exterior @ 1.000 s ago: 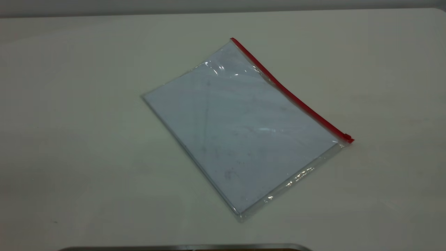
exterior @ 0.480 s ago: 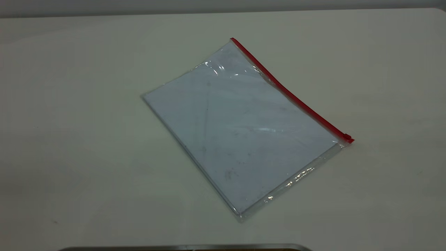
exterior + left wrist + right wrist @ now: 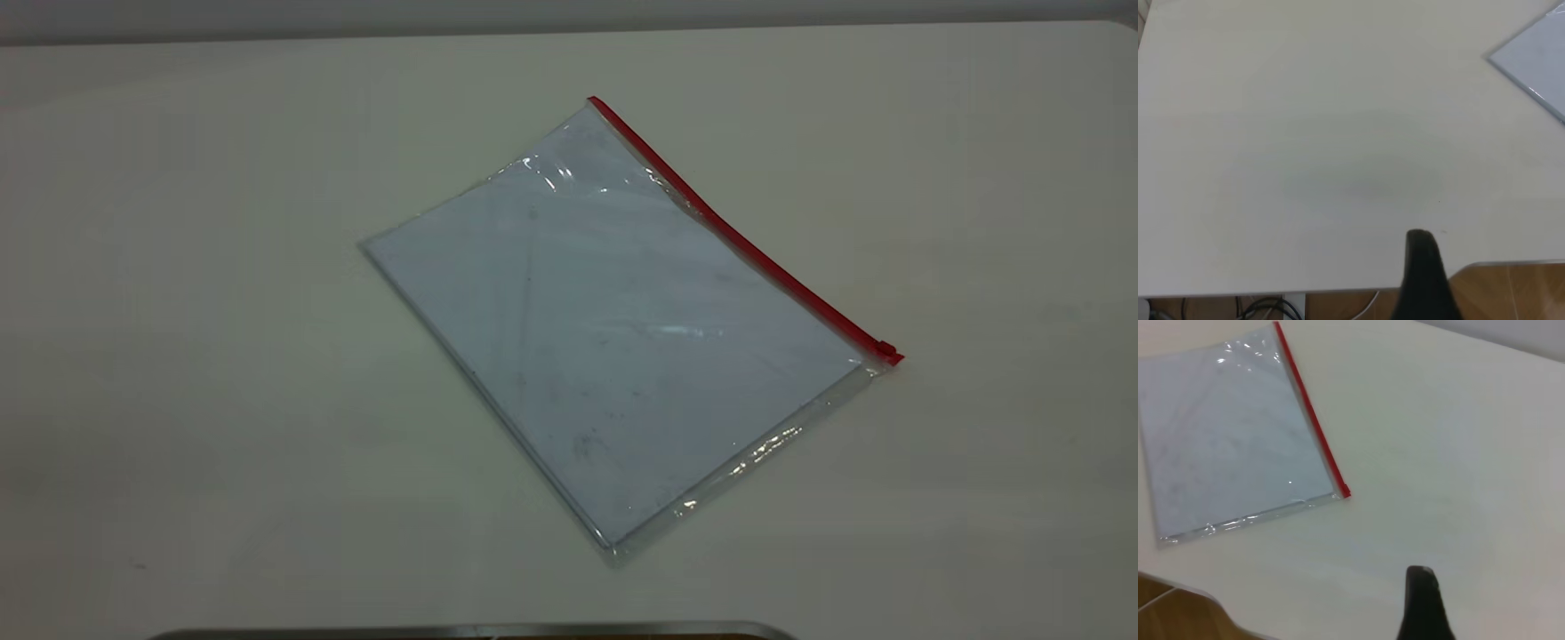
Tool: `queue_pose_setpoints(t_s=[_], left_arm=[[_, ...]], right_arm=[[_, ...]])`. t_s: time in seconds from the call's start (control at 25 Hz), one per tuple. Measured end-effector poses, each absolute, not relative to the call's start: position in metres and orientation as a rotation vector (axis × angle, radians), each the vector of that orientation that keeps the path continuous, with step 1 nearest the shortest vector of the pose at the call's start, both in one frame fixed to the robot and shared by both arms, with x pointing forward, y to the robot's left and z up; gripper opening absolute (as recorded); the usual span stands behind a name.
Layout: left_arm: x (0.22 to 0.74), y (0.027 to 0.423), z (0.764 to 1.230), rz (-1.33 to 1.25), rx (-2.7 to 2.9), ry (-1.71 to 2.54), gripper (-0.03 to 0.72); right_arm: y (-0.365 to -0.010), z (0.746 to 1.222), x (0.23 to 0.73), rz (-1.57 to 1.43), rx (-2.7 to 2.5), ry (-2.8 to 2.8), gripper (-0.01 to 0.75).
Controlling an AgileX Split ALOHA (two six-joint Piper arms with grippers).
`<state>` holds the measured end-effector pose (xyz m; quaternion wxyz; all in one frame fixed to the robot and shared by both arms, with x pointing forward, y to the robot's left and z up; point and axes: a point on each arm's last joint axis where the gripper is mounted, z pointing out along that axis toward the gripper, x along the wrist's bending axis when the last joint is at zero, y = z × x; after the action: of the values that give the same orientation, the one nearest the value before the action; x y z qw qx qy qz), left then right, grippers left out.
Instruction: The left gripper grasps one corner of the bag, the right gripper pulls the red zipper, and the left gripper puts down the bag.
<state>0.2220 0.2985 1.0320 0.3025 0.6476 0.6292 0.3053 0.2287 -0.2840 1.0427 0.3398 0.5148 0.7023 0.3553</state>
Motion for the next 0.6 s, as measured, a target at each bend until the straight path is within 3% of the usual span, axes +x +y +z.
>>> queue_pose_setpoints(t_s=[0.6], left_arm=[[0.2220, 0.2985, 1.0320, 0.809, 1.717, 1.668, 0.587]], right_arm=[[-0.2902, 1.0418, 0.2297, 0.903, 1.450, 1.739, 0.553]])
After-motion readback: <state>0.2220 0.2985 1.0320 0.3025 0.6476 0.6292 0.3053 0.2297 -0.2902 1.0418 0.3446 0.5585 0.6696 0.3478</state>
